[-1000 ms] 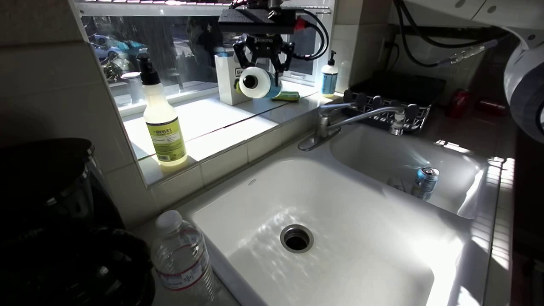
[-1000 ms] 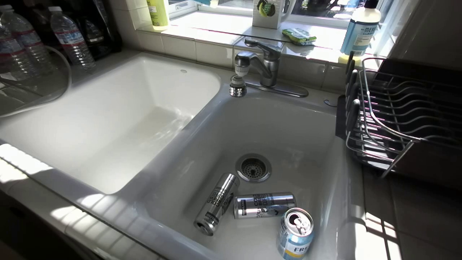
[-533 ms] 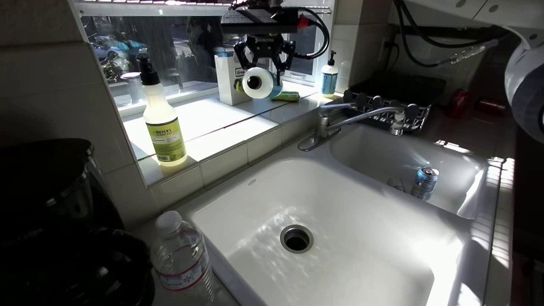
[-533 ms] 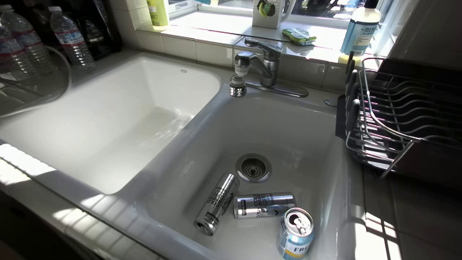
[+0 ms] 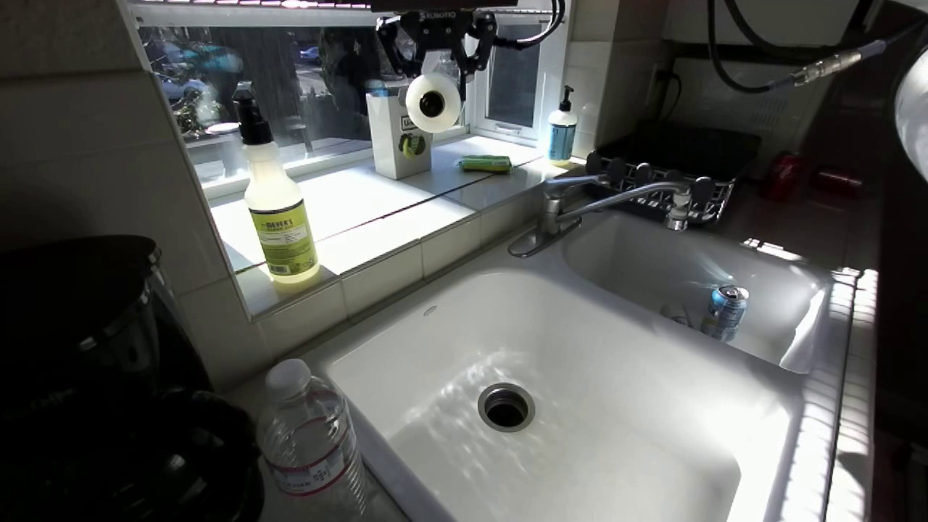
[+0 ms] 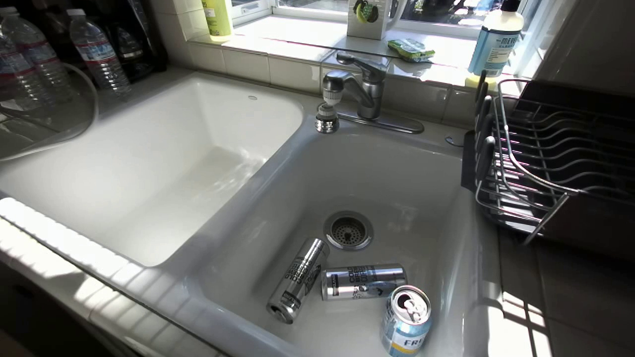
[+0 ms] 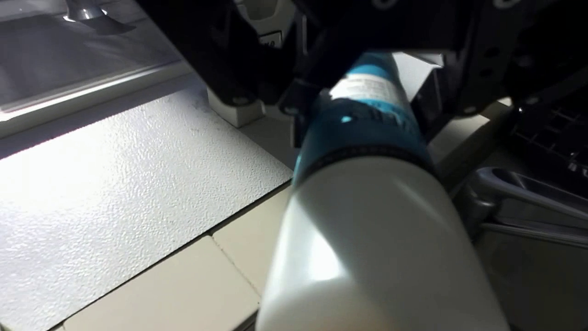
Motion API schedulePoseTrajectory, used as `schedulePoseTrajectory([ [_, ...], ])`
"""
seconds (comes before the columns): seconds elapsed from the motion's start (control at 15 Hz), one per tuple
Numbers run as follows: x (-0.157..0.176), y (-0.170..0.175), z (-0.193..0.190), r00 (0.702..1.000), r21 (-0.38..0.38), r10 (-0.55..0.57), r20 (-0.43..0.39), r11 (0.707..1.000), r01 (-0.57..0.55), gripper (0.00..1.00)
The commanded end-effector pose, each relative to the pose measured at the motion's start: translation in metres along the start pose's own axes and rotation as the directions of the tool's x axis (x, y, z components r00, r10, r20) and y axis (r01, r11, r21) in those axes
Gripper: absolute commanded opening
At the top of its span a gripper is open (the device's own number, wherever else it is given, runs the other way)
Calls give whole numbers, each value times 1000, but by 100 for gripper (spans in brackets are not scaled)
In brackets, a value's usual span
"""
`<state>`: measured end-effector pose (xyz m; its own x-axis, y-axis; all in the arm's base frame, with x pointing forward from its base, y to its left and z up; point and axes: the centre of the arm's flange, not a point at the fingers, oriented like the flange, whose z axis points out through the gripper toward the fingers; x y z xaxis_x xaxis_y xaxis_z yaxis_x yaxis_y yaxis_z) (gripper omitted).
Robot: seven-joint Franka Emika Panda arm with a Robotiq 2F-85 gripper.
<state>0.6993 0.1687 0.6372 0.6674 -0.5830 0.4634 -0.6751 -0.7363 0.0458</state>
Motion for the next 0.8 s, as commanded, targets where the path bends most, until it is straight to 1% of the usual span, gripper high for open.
schedulePoseTrajectory([
  [0.0, -34, 28, -9, 996, -16, -24, -87, 1000, 23, 31],
  [0.27, -46, 26, -18, 988, -80, -8, -154, 997, -5, 31],
  [0.6, -56, 23, -9, 971, -169, 11, -239, 984, -52, 31],
  [0.73, -57, 23, -8, 965, -182, 9, -262, 981, -59, 31],
])
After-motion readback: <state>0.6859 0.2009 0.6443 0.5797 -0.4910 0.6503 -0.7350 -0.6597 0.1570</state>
